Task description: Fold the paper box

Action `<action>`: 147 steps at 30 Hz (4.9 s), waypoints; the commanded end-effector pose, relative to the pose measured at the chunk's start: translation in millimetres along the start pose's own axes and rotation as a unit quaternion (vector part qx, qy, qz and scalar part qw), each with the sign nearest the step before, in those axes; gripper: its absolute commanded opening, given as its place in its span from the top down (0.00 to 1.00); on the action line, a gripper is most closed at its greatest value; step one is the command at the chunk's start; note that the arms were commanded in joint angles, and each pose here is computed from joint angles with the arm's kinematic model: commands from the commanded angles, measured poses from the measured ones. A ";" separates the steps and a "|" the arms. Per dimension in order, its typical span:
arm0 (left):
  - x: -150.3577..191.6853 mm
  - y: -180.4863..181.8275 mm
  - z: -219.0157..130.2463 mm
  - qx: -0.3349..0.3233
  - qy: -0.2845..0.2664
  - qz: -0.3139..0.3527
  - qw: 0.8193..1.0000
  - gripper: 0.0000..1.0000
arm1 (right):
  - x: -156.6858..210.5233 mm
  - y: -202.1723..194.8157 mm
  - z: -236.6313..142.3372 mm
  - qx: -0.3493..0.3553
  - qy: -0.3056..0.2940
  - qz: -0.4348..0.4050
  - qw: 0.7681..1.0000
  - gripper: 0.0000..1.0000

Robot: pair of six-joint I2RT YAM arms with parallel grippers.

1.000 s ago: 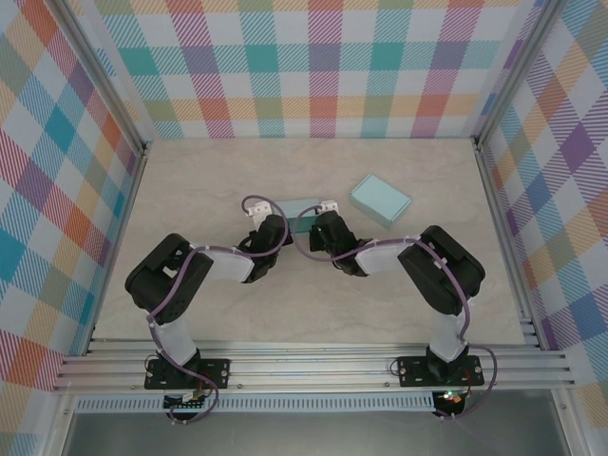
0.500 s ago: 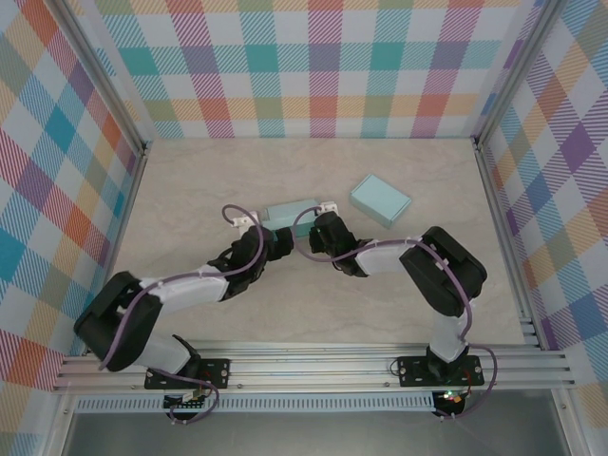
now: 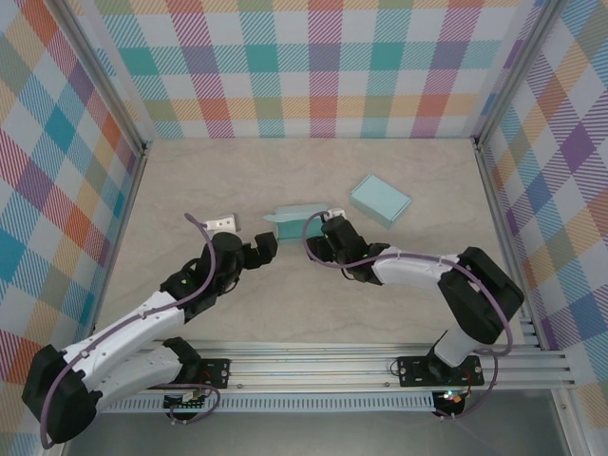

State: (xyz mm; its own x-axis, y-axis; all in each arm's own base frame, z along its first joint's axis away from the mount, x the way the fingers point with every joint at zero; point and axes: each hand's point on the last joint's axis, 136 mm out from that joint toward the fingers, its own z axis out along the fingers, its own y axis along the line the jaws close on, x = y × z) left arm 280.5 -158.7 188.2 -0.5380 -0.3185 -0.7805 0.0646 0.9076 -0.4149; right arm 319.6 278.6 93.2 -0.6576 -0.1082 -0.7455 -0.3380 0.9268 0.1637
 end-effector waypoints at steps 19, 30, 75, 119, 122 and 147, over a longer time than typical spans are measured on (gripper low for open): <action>-44.3 -25.6 111.5 -0.037 0.120 0.066 0.990 0.12 | -91.3 -36.3 -31.5 0.020 0.062 0.090 0.994 0.00; 33.4 6.6 160.0 -0.062 0.209 0.041 0.975 0.28 | -27.6 -42.4 37.1 0.001 0.177 0.104 0.979 0.08; 35.3 36.7 203.3 -0.003 0.254 -0.054 0.966 0.31 | -12.6 6.2 -14.3 -0.012 0.057 -0.227 0.972 0.11; -63.3 86.2 104.4 -0.042 0.136 -0.080 0.987 0.35 | -39.1 27.2 87.8 0.114 -0.006 -0.522 0.845 0.85; -74.9 85.9 93.2 -0.050 0.119 -0.067 0.989 0.35 | -42.0 29.9 82.2 0.105 -0.006 -0.528 0.843 1.00; -112.5 14.7 38.8 0.136 0.076 0.111 0.982 0.35 | -12.5 58.5 -116.5 -0.299 0.239 -0.393 0.836 1.00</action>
State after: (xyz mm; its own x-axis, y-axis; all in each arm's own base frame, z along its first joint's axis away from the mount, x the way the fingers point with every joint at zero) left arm 382.8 -106.4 225.1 -0.6699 -0.1347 -0.7302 0.2464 0.8873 -0.3898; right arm 279.1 305.5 201.6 -0.1269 -0.8444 -0.5204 -0.9550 0.2459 -0.1661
